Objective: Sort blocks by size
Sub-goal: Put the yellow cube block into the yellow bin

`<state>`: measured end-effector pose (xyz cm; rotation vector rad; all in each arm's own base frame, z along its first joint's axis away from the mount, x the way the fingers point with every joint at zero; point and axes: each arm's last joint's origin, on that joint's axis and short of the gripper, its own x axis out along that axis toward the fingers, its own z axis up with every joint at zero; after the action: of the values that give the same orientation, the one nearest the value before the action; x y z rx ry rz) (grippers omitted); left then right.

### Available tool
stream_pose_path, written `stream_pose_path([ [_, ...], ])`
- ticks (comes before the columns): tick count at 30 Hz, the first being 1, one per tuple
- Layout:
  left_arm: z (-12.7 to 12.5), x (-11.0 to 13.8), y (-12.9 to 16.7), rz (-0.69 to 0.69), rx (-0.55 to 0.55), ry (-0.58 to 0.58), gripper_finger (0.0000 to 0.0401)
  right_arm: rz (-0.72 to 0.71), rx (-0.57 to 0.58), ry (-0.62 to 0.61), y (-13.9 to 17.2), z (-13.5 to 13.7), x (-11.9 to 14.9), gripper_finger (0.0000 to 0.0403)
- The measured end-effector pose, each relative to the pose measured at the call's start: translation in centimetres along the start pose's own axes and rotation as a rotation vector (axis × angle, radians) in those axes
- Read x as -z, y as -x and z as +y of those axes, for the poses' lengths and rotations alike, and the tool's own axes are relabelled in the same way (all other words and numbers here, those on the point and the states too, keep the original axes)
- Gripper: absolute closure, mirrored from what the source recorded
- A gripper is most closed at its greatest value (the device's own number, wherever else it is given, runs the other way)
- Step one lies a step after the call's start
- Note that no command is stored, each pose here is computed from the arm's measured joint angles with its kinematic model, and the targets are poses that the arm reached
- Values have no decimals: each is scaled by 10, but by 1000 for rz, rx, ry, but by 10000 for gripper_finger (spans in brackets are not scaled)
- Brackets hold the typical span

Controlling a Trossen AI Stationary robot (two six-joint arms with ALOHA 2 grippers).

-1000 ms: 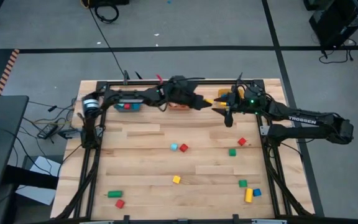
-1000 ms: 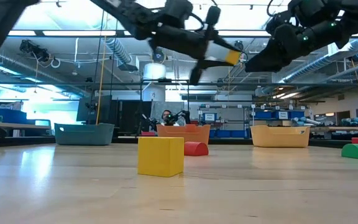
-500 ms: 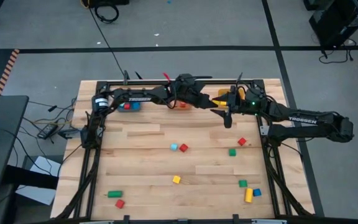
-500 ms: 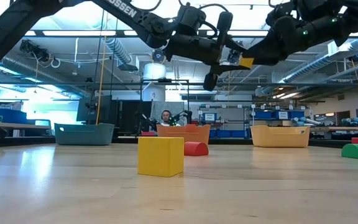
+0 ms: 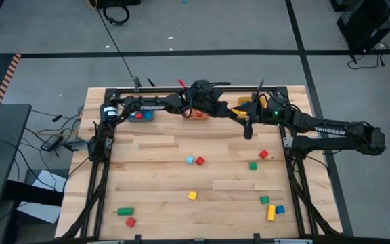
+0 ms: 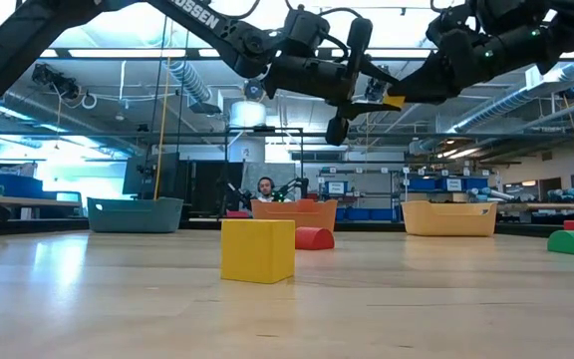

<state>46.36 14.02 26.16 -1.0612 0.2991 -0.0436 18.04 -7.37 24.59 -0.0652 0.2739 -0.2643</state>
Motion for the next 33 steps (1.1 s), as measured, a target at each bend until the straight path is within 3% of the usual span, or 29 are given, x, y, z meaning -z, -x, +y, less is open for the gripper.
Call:
stream_pose_path([
  [6,0,0,0,0,3,32,253,-2,-13,-13,0,2,0,192],
  [33,-5,-3,2,40,77,115,253,-27,17,49,0,1,-3,206],
])
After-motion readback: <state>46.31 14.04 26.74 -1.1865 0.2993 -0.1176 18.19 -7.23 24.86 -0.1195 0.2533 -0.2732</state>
